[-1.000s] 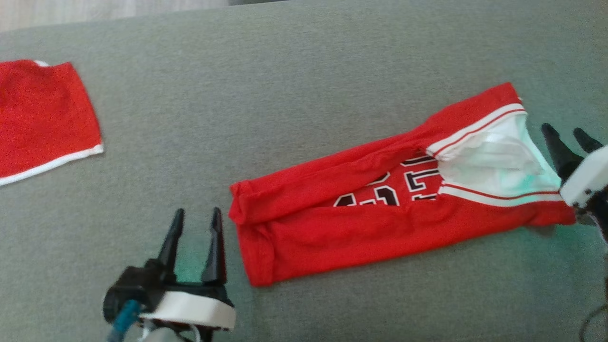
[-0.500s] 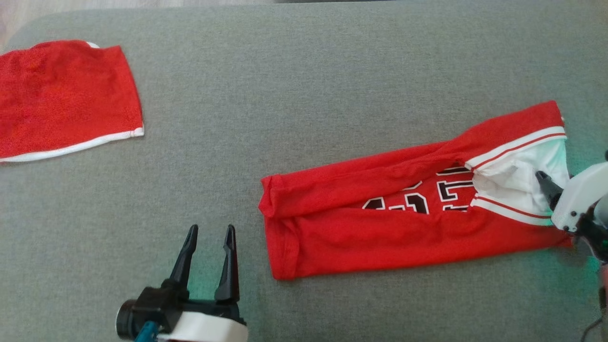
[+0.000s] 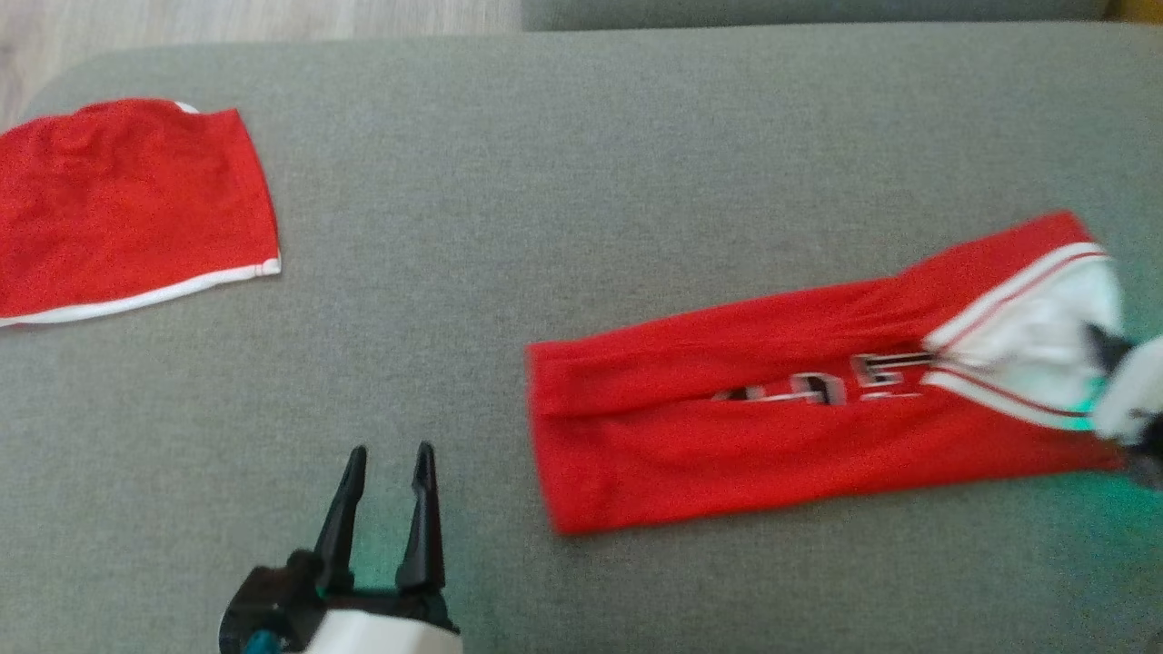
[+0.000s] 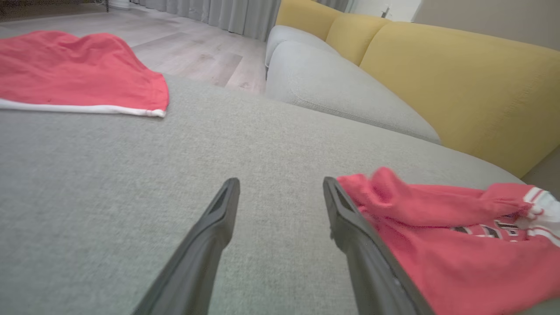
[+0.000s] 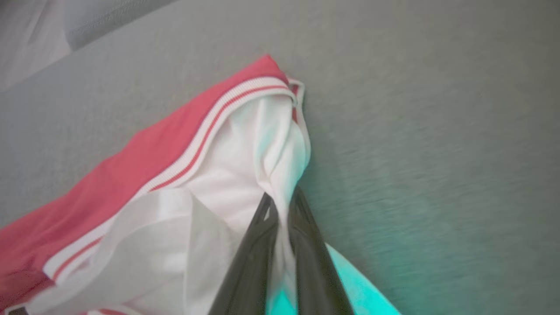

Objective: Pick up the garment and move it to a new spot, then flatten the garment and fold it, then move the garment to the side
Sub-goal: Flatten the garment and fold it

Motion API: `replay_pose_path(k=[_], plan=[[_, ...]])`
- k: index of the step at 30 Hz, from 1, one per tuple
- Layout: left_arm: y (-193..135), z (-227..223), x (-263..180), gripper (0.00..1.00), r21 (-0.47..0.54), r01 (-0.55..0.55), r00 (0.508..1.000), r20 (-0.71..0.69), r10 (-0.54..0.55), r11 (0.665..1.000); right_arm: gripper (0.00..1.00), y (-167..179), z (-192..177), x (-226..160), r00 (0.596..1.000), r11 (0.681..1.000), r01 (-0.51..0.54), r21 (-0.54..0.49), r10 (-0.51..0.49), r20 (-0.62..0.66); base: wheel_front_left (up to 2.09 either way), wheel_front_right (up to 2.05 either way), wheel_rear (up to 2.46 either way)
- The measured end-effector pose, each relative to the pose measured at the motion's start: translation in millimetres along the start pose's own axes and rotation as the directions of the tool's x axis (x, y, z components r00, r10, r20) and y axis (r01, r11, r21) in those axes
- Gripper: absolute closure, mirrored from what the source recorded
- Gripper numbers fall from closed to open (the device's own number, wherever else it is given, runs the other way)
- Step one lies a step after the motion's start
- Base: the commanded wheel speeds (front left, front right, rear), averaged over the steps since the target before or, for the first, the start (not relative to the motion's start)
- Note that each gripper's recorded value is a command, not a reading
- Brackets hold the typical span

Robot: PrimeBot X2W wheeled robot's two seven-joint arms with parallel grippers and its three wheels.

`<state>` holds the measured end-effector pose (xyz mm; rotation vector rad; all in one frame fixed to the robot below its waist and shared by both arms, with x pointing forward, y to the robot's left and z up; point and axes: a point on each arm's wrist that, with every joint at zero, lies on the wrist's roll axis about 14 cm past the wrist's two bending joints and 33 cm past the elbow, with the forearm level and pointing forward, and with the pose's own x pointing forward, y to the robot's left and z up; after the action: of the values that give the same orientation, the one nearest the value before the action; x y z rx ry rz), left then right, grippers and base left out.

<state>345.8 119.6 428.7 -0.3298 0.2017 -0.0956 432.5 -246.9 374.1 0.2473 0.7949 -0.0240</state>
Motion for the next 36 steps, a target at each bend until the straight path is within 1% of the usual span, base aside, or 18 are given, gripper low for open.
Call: replay_pose_path(k=[4, 7, 10, 12, 15, 18, 21, 24, 26, 29, 33, 36], plan=[[5.4, -6.1, -11.5, 0.00, -0.019, -0.017, 1.000, -0.015, 0.016, 1.000, 1.00, -47.1, 32.4, -21.9, 0.992, 0.995, 0.097, -0.009, -0.096, 0.087, 0.00, 0.00, 0.00], [4.5, -7.9, -18.6, 0.00, 0.000, -0.009, 1.000, -0.017, 0.009, 1.000, 1.00, -72.0, 54.7, -41.5, 0.979, 0.989, 0.148, -0.009, -0.145, 0.145, 0.00, 0.00, 0.00], [4.3, -5.7, -24.6, 0.00, -0.003, -0.011, 1.000, -0.006, 0.011, 1.000, 1.00, -81.2, 69.4, -58.8, 0.972, 0.987, 0.161, -0.025, -0.154, 0.177, 0.00, 0.00, 0.00], [4.3, -5.4, -27.9, 0.00, -0.004, -0.012, 1.000, -0.003, 0.012, 1.000, 1.00, -75.7, 78.9, -67.3, 0.973, 0.989, 0.141, -0.050, -0.129, 0.190, 0.00, 0.00, 0.00], [4.6, -5.9, -29.3, 0.00, -0.003, -0.018, 1.000, -0.003, 0.018, 1.000, 1.00, -46.6, 89.8, -72.1, 0.981, 0.990, 0.068, -0.127, -0.043, 0.190, 0.00, 0.00, 0.00], [4.4, -6.1, -29.0, 0.00, -0.002, -0.018, 1.000, -0.004, 0.018, 1.000, 1.00, 8.5, 84.8, -70.0, 0.984, 0.973, -0.066, -0.220, 0.100, 0.144, 0.00, 0.00, 0.00], [4.9, -8.1, -28.4, 0.00, -0.003, -0.020, 1.000, -0.012, 0.020, 1.000, 1.00, 67.2, 58.5, -65.6, 0.968, 0.933, -0.223, -0.283, 0.247, 0.051, 0.00, 0.00, 0.00], [6.7, -8.9, -28.2, 0.00, -0.003, -0.026, 1.000, -0.015, 0.026, 1.000, 1.00, 111.5, 18.2, -62.0, 0.937, 0.880, -0.346, -0.325, 0.341, -0.075, 0.00, 0.00, 0.00], [8.4, -8.5, -27.9, 0.00, -0.002, -0.032, 0.999, -0.014, 0.032, 0.999, 1.00, 130.5, -4.8, -59.9, 0.916, 0.855, -0.402, -0.329, 0.378, -0.137, 0.00, 0.00, 0.00], [11.5, -7.6, -29.4, 0.00, -0.002, -0.043, 0.999, -0.010, 0.043, 0.999, 1.00, 153.8, -23.9, -58.1, 0.890, 0.829, -0.456, -0.324, 0.419, -0.182, 0.00, 0.00, 0.00], [13.2, -7.8, -33.0, 0.00, -0.001, -0.051, 0.999, -0.008, 0.051, 0.999, 1.00, 175.7, -35.6, -56.4, 0.871, 0.820, -0.491, -0.294, 0.459, -0.174, 0.00, 0.00, 0.00], [13.6, -7.2, -35.4, 0.00, -0.001, -0.054, 0.999, -0.004, 0.054, 0.999, 1.00, 185.4, -40.4, -56.4, 0.865, 0.814, -0.503, -0.292, 0.473, -0.171, 0.00, 0.00, 0.00]])
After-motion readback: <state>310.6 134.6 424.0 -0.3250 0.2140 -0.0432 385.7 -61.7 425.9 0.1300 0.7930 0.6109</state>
